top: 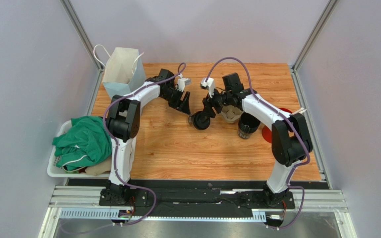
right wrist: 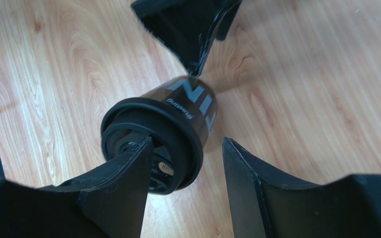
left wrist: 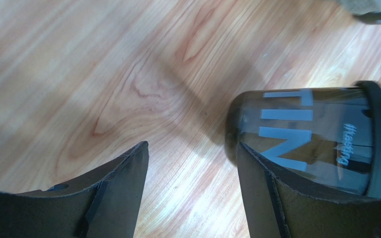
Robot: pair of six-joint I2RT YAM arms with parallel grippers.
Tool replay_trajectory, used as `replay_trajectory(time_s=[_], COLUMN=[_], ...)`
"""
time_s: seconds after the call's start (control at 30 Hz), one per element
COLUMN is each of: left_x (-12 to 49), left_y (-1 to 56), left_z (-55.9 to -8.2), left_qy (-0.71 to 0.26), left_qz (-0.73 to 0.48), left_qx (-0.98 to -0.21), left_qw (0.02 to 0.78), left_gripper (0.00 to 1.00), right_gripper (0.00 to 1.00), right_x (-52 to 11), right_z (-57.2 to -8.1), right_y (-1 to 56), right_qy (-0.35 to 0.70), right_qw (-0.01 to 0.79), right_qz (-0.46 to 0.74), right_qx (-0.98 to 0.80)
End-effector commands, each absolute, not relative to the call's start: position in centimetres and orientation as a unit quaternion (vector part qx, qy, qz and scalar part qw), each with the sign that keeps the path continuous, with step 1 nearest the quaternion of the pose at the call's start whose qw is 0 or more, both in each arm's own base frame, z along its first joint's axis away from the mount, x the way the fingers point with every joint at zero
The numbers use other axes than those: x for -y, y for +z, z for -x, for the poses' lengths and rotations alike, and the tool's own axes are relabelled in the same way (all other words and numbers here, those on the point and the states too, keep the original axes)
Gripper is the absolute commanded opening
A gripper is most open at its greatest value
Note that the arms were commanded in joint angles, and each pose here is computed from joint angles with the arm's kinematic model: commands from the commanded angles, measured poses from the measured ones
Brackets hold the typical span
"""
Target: Pack the takeout coffee
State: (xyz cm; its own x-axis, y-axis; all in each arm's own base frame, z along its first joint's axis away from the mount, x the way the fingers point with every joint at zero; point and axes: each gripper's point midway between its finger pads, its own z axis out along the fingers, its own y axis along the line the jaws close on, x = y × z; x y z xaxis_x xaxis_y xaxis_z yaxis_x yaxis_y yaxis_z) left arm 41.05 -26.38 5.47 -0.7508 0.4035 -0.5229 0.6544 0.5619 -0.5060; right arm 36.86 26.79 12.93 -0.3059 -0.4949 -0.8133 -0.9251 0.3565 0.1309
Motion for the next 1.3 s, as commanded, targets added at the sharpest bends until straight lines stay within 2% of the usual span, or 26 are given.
replay_trajectory(time_s=[0.0,0.4,0.97,1.27], left_x=[25.8,25.1,23.9,23.2], left_y=[4.4,4.1,6.6,6.5], left_z=[-40.7,-41.0,-42.3,-43.4], left_qy=[-0.339,-0.341,-0.342,-0.347], left_qz=[-0.306,-0.297,-0.272,-0.243], left_qx=[-0.874,-0.876,-0.876,-0.882], left_qw=[0.167,0.167,0.205,0.208], left_gripper=[0.74,0.74,0.75,0.75], right_gripper=[0.57,0.58,0.63,0.63], right_x=[-28.3,-30.0,-31.4,-30.7], right_z=[-39.1,-39.4,-41.0,-39.1], right_y=[14.9,14.7,18.8,16.6], right_qy=[0.308,0.31,0.308,0.31], right_qw=[0.381,0.371,0.392,0.353], right_qz=[0.473,0.475,0.45,0.479], right_qx=[-0.733,-0.735,-0.741,-0.742])
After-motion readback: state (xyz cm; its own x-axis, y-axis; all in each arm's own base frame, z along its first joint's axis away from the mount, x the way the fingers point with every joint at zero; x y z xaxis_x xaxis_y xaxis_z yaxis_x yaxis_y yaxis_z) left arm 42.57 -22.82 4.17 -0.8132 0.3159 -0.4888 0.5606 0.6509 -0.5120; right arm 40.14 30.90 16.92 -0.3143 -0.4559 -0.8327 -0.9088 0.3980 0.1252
